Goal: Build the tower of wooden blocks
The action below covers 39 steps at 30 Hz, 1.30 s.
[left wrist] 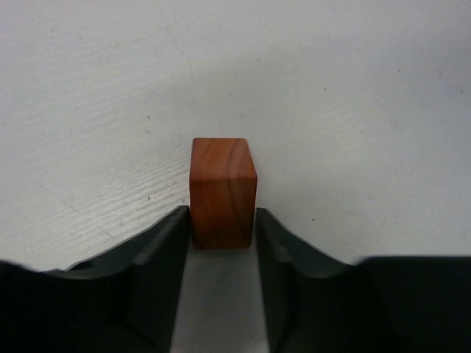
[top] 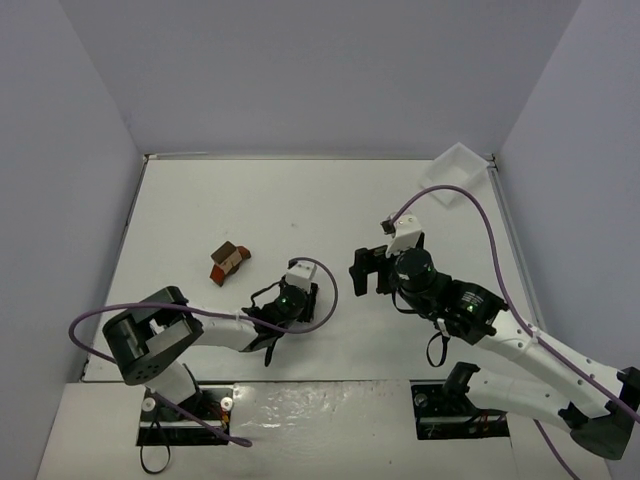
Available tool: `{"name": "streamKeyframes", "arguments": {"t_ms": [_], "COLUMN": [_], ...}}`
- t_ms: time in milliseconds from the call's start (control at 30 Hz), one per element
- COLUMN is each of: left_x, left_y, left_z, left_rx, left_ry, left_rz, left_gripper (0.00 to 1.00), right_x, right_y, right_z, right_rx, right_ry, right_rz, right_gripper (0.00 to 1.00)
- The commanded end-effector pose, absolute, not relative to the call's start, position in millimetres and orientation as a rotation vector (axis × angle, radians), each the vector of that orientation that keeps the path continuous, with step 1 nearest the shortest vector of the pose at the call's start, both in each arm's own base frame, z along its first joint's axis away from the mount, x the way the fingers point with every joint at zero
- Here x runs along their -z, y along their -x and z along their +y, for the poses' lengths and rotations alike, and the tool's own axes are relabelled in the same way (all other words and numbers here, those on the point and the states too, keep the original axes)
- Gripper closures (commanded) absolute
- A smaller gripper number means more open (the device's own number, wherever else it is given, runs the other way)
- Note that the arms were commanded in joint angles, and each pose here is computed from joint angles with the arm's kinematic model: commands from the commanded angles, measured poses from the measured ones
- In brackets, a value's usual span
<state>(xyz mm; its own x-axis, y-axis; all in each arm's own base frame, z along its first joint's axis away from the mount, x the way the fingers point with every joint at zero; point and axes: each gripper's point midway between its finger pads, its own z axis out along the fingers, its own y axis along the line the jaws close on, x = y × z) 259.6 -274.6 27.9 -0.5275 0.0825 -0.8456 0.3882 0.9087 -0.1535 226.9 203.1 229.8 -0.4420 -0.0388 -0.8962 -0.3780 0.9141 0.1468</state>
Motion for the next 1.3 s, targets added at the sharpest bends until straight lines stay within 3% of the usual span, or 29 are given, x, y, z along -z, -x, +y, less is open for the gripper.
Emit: {"name": "streamKeyframes", "arguments": {"t_ms": [0, 100, 233, 467, 733, 1267], "left_x": [-41.3, -57.9, -88.3, -106.1, -90.2, -73.6], "left_y": [-263.3, -264.5, -266.9, -267.0, -263.3, -267.9], "left_z": [-266.0, -258.4, -263.2, -272.1, -277.5, -288.7], "left_rx": [0.388, 0.371, 0.392, 0.424, 0.377, 0.343], "left_ry": [-0.157, -0.128, -0.156, -0.200, -0.254, -0.458], "left_rz": [2.043, 2.028, 2.037, 2.177, 2.353, 2.474], "left_gripper": [0.53, 0.35, 0.28, 0.30, 0.39, 0.42], "right_x": [-234.6, -233.3, -236.6, -244.3, -249.7, -240.6], "right_y": [-234.4, -235.3, -237.1, -250.1, -263.3, -261.5], "right_z": [205.4, 205.9, 199.5, 166.5, 116.2, 103.0], "right_rx": [-0.380, -0.371, -0.367, -0.351, -0.237, -0.207], "right_ry": [0.296, 0.311, 0.293, 0.180, 0.036, 0.058], "right_rz": [1.985, 1.987, 1.977, 1.963, 1.960, 1.982], "right_gripper": [0.04, 0.03, 0.03, 0.02, 0.02, 0.02]}}
